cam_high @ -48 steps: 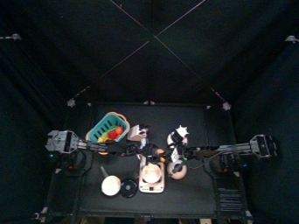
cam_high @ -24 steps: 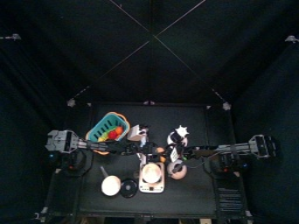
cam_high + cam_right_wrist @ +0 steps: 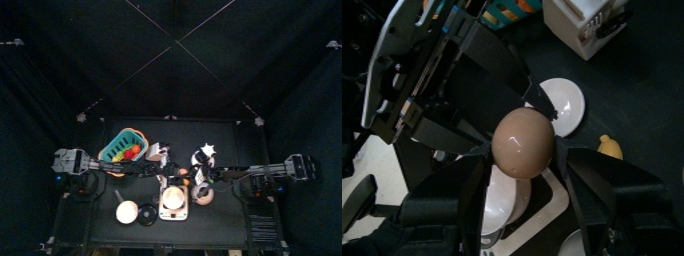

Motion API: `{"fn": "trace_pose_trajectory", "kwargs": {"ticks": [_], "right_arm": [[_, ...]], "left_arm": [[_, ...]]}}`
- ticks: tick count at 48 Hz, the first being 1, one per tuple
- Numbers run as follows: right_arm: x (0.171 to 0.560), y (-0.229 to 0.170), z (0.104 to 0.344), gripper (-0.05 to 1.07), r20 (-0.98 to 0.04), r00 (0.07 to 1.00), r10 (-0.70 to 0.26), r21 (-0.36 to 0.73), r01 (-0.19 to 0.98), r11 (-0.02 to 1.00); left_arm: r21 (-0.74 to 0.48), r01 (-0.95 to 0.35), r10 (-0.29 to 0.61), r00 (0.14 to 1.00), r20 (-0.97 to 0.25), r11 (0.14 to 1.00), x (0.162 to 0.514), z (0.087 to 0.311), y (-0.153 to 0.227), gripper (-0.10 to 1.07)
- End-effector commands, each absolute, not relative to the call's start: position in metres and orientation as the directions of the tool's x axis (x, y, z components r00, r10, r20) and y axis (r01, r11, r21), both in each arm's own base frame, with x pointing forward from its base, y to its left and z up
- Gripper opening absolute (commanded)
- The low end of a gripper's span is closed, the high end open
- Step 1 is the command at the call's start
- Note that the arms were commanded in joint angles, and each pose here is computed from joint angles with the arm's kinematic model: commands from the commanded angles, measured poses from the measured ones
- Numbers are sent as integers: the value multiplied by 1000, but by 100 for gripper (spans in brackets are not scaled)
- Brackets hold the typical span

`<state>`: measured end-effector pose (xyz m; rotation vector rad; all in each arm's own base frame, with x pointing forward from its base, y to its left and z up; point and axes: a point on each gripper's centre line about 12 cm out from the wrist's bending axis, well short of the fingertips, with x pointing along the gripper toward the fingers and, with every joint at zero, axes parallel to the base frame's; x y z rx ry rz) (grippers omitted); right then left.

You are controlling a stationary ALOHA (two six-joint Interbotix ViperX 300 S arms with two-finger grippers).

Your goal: Peel one half of shell off

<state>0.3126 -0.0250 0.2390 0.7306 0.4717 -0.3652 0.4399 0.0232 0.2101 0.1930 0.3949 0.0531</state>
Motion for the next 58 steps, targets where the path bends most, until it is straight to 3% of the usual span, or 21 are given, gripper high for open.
{"fn": "trace_pose_trajectory", "kwargs": {"ticks": [1, 58], "right_arm": [[311, -25, 252, 64, -493, 857, -151, 563, 447, 695], [295, -20, 255, 64, -475, 869, -138, 571, 424, 703]], "left_arm": [[197, -18, 90, 926, -367, 980, 439, 216, 24, 73], [194, -10, 87, 916, -392, 981, 431, 210, 24, 73]]}}
